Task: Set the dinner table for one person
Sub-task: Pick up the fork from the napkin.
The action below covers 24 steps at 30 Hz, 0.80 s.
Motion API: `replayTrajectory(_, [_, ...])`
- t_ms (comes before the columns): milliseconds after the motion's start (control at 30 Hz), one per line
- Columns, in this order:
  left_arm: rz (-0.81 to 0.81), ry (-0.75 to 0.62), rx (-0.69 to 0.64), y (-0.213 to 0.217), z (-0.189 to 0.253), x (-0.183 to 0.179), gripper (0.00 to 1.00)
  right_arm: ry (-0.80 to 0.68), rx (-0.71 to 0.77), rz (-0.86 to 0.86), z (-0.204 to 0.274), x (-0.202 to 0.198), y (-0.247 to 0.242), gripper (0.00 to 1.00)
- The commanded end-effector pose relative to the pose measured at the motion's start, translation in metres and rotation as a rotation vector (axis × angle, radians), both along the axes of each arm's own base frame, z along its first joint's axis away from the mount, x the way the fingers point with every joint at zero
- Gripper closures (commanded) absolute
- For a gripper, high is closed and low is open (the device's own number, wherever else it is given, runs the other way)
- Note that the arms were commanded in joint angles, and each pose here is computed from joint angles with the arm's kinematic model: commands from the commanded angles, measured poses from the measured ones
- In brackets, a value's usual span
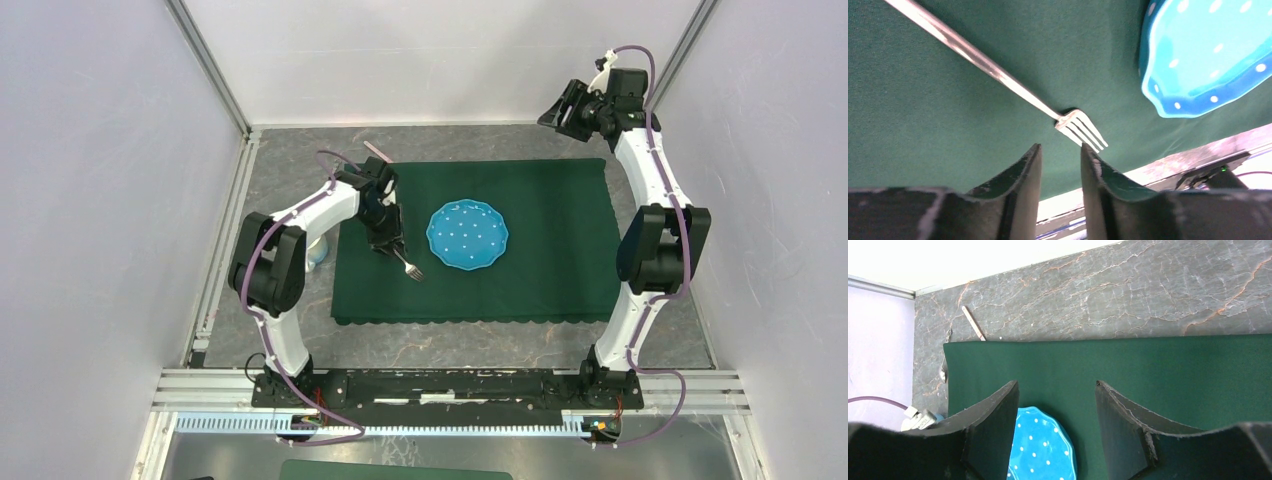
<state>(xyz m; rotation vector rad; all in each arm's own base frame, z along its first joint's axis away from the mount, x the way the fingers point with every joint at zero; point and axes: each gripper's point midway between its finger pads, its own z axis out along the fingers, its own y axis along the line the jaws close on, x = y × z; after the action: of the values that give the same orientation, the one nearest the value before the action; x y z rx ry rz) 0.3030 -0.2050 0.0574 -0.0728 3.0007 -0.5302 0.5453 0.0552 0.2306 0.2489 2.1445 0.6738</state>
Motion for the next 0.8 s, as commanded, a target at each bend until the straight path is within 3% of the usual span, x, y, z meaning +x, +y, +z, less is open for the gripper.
replayTrajectory(0, [0.058,-0.067,-0.086,-0.020,0.022,0.023,0.57,-0.057,0.007,0.005,0.018,0.001,-0.002,0.37])
replayTrajectory(233, [0.169,-0.081,-0.067,-0.016,0.012,0.029,0.43,-0.064,-0.009,-0.010,0.021,-0.001,-0.008,0.37])
replayTrajectory(500, [0.275,-0.019,-0.054,-0.012,-0.012,0.019,0.43,-0.073,-0.033,-0.022,0.026,-0.007,-0.013,0.38])
replayTrajectory(767, [0.313,-0.048,-0.037,-0.009,-0.012,0.030,0.47,-0.070,-0.048,-0.024,0.025,-0.010,-0.016,0.38])
